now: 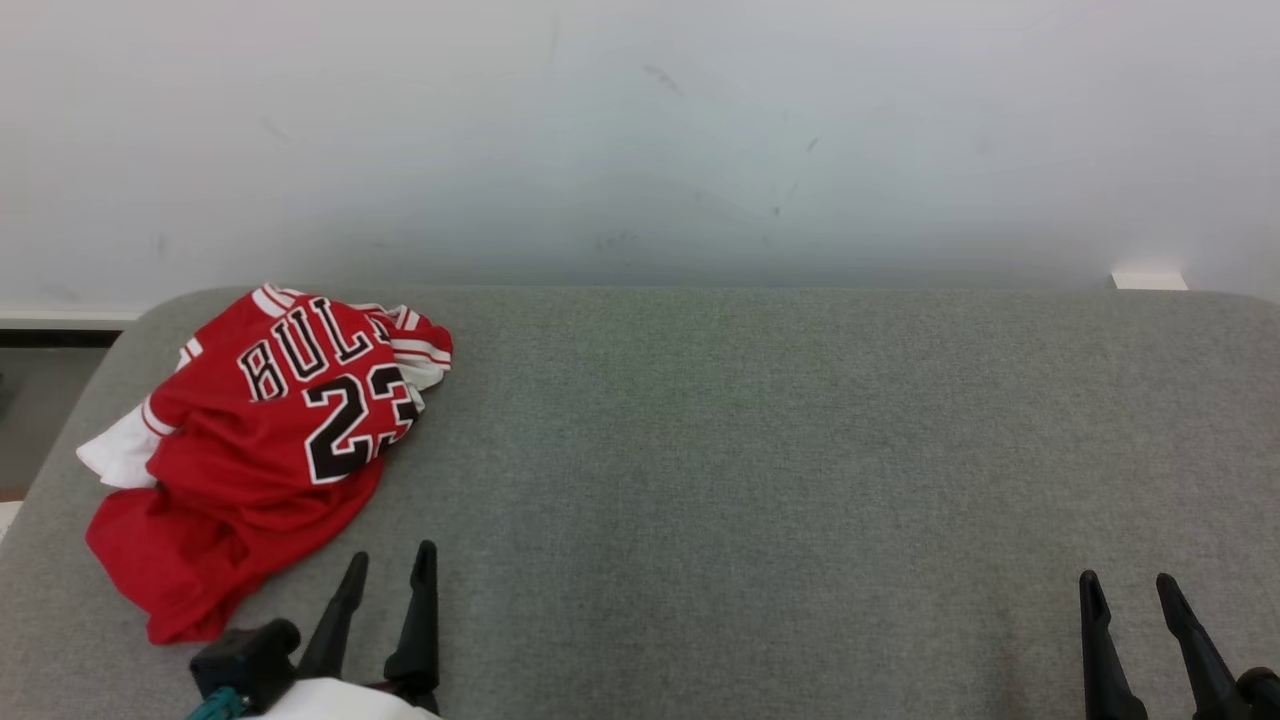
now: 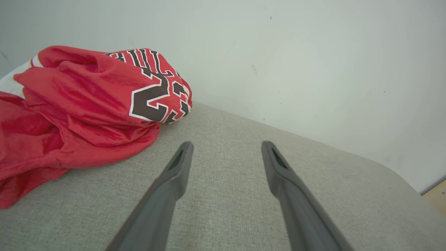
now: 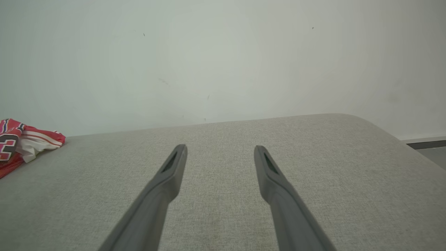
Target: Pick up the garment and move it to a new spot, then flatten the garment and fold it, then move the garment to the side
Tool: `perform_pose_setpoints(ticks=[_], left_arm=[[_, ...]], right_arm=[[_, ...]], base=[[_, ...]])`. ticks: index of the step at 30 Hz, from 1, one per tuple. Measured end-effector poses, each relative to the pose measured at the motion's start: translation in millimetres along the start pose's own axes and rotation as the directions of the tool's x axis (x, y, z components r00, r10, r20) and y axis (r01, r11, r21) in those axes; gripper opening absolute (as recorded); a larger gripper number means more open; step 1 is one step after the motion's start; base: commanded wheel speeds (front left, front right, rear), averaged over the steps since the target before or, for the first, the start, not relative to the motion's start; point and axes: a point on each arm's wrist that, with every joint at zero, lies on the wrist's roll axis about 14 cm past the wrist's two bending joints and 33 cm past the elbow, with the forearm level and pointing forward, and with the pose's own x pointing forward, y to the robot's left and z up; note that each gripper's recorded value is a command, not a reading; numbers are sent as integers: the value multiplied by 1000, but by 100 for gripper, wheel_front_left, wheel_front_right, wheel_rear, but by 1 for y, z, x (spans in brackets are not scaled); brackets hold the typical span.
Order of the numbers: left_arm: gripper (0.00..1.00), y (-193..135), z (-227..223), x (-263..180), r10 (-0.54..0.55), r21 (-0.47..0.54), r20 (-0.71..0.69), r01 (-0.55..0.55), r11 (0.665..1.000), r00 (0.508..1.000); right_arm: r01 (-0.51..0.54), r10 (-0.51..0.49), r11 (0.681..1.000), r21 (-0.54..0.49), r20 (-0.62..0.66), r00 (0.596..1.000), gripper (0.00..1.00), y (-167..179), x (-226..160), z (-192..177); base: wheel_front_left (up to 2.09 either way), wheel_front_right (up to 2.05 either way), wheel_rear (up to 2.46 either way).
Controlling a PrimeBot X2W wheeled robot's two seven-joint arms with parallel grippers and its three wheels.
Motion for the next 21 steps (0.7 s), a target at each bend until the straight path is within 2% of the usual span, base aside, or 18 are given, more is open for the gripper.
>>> perform_pose_setpoints(ticks=[21], left_arm=[[100, -3, -1, -2, -33, 169, 8, 31, 985, 999]], right_arm=[[-22, 20, 992, -122, -17, 1000, 100, 2, -5, -10]], base=[[0, 0, 0]])
